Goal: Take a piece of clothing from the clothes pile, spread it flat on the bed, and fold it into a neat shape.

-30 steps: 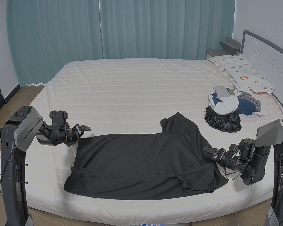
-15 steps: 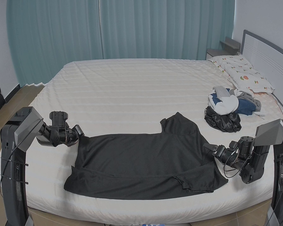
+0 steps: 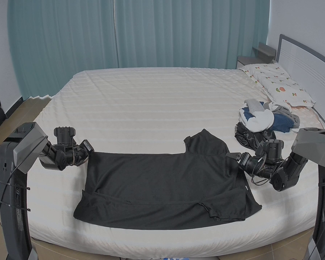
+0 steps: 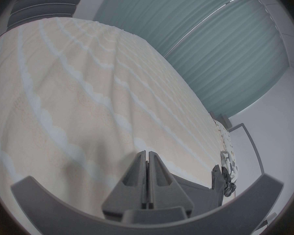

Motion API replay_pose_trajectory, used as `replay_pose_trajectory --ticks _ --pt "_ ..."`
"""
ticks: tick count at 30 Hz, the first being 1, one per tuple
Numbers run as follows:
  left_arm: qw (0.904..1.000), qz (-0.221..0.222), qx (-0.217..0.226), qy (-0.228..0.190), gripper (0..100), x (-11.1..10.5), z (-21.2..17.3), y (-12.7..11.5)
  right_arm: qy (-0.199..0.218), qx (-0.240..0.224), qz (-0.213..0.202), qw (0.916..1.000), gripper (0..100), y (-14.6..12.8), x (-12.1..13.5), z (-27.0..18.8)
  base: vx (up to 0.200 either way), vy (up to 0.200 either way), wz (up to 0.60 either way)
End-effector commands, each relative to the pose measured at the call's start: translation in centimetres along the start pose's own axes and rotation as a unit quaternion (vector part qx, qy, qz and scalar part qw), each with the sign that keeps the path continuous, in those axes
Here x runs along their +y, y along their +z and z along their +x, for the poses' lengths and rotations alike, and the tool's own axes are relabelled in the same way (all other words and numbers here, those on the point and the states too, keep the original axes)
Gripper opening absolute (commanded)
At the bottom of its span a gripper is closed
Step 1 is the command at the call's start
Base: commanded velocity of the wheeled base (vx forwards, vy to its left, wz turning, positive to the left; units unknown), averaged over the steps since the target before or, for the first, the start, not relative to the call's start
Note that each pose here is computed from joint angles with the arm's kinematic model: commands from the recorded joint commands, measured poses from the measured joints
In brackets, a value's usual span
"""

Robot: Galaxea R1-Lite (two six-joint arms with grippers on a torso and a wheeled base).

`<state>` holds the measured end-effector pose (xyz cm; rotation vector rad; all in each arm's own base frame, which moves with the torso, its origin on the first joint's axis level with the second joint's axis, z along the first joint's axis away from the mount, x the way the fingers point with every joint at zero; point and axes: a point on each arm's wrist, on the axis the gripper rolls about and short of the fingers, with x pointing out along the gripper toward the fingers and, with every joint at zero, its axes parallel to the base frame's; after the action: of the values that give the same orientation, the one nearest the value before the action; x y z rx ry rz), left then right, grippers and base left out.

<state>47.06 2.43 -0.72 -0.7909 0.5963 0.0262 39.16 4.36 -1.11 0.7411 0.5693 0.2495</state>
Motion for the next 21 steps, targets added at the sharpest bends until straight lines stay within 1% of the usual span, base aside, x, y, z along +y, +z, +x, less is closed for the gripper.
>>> replay_pose_trajectory --ticks 1,7,10,11,12,15,17,19,21 --pt "0.9998 -0.006 -0.016 -0.006 0 -0.6 -1.8 1.0 0.029 -0.012 -0.039 0.9988 100 1.9 2.9 1.6 0.0 0.0 0.0" --pt "0.9997 -0.008 -0.02 -0.008 0 -0.3 -1.8 1.2 0.02 0.008 -0.086 0.996 100 2.3 3.2 4.0 0.0 0.0 0.0" --pt "0.9993 -0.02 -0.028 -0.014 0 0.0 -1.7 1.3 0.011 0.005 -0.107 0.9942 100 3.0 3.3 5.3 0.0 0.0 0.0" --pt "0.9993 -0.021 -0.029 -0.015 0 0.0 -1.7 1.3 0.01 0.004 -0.107 0.9942 100 3.1 3.3 5.4 0.0 0.0 0.0" --pt "0.9988 -0.033 -0.031 -0.019 0 0.0 -1.7 1.3 -0.008 0.005 -0.112 0.9936 100 3.3 3.4 5.5 0.0 0.0 0.0" --pt "0.9987 -0.038 -0.03 -0.018 0 0.1 -1.7 1.2 -0.041 0.034 -0.112 0.9922 100 3.3 3.1 4.5 0.0 0.0 0.0" --pt "0.9987 -0.037 -0.03 -0.019 0 0.0 -1.7 1.2 -0.048 0.039 -0.115 0.9914 100 3.2 2.8 4.2 0.0 0.0 0.0" --pt "0.9987 -0.037 -0.029 -0.019 0 0.0 -1.7 1.1 -0.061 0.035 -0.111 0.9914 100 3.5 1.4 3.5 0.0 0.0 0.0" --pt "0.9987 -0.037 -0.029 -0.018 0 0.0 -1.7 1.1 -0.064 0.033 -0.108 0.9915 100 3.6 1.1 3.1 0.0 0.0 0.0"
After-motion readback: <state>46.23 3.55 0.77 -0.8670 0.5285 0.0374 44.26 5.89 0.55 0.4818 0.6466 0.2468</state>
